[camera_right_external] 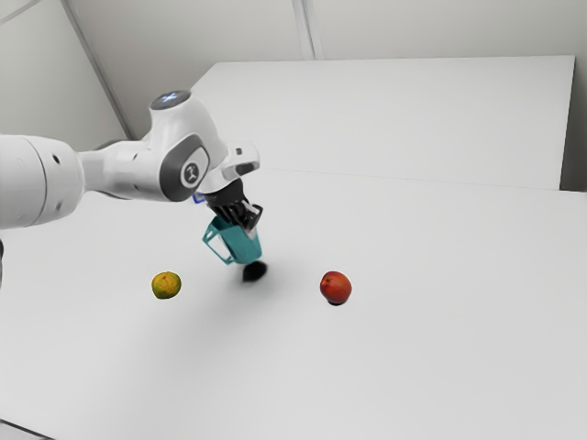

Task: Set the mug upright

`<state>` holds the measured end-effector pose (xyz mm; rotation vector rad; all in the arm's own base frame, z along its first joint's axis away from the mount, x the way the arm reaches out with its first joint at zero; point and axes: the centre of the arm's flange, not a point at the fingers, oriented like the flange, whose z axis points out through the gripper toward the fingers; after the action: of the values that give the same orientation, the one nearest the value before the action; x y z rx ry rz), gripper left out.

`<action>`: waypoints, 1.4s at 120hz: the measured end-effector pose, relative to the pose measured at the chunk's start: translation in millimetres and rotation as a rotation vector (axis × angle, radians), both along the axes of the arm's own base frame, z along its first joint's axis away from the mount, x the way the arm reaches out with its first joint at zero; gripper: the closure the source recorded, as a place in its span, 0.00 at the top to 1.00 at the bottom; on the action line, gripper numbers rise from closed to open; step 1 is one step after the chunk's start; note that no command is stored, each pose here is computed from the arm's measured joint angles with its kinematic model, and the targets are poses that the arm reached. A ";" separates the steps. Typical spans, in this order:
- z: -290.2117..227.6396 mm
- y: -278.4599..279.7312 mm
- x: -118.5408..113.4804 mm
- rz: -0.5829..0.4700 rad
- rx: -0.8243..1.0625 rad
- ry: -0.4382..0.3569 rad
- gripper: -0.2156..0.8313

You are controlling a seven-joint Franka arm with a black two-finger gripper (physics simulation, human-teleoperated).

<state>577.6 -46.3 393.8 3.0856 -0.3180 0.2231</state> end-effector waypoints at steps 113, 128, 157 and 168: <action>-45.1 14.4 -10.5 0.129 0.089 0.101 0.05; -47.9 15.9 -10.2 0.143 0.089 0.104 0.05; -47.9 16.7 -9.9 0.161 0.088 0.104 0.05; -47.8 18.1 -9.9 0.167 0.085 0.104 0.15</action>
<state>567.7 -28.1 346.0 3.1941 -0.0672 0.0534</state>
